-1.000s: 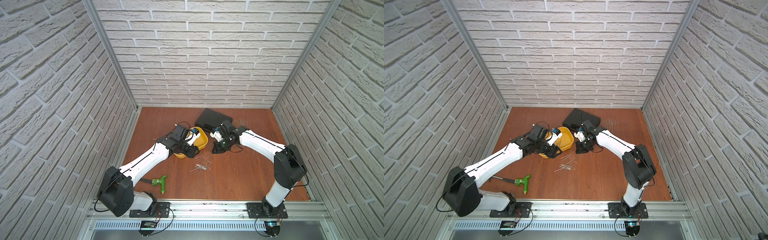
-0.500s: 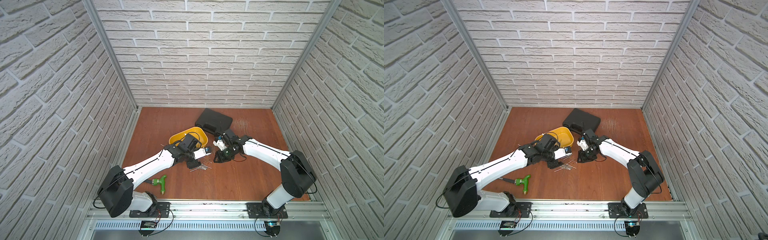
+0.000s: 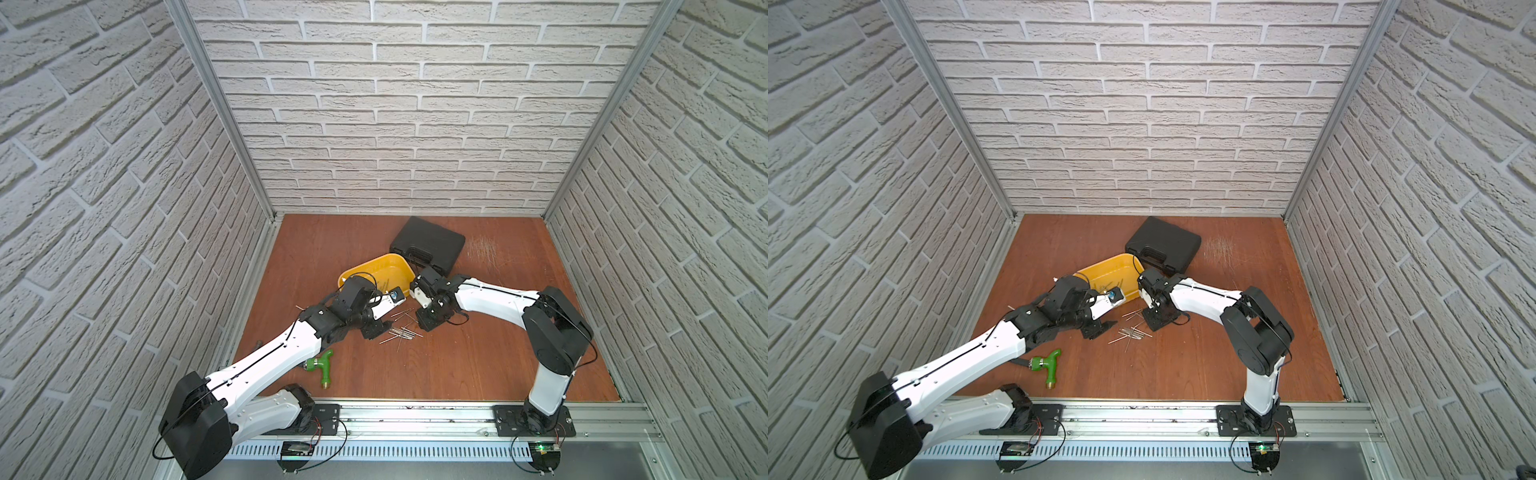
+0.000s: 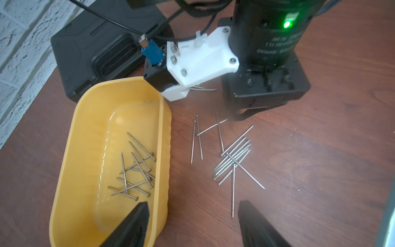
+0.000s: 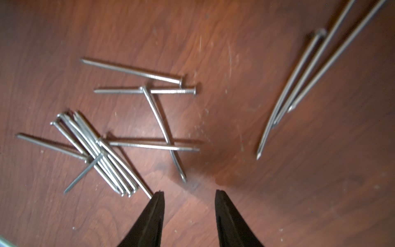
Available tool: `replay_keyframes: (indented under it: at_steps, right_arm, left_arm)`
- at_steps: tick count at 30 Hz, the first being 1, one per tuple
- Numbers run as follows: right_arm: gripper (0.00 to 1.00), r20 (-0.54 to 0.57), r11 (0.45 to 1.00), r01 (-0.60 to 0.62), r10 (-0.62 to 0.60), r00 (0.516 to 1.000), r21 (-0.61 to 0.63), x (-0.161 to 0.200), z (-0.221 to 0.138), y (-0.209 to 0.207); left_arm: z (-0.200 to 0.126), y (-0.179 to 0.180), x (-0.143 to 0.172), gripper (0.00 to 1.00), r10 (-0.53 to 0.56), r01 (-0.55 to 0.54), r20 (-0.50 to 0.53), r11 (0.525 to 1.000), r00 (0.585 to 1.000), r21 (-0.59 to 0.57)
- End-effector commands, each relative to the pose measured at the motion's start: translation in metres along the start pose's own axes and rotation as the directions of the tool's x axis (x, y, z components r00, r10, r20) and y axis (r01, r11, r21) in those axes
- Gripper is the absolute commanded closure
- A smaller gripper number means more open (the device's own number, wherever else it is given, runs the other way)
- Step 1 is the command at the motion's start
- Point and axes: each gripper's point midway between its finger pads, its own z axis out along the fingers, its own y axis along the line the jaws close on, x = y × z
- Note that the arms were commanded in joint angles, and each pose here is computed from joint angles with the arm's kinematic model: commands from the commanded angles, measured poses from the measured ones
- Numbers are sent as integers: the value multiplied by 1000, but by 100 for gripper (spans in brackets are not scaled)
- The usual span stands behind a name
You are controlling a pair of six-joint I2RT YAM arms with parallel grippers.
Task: Put the nails on the desktop into the storage box
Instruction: Pick up the nail from the center of the board.
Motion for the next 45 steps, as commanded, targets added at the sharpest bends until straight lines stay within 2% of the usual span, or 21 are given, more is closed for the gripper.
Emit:
replay_keyframes:
  at_steps: [1,14,18,24,28,31,36,40,45]
  right_arm:
    - [55,9,997,50,-50,999,51,-10,2,-3]
    - [54,-66,983,168,-163,984,73,-12,14,1]
    - [57,-109,985,161,-155,982,56,-4,28,3]
    - [82,-138,985,164,-156,978,53,4,39,6]
    - [91,-147,985,164,-154,977,55,9,38,5]
    - [98,-151,985,159,-148,977,61,15,34,3]
    - [98,-91,990,117,-110,990,79,21,10,-4]
    - [98,-6,999,52,-52,999,9,18,-18,-3]
    - [98,38,996,28,-25,999,-83,12,-43,2]
  left_arm:
    - [-3,7,-5,29,-67,69,51,997,996,-26]
    - [-12,11,-1,28,-113,115,73,993,991,-30]
    - [-14,12,2,28,-119,122,71,992,990,-36]
    - [-16,13,2,28,-126,129,77,991,989,-39]
    - [-15,13,3,28,-130,133,75,990,989,-38]
    - [-15,14,1,28,-135,138,79,990,988,-35]
    - [-11,11,-3,28,-124,125,82,992,989,-8]
    - [-7,12,-8,29,-102,102,83,995,991,5]
    - [-3,12,-22,30,-20,19,95,1000,995,15]
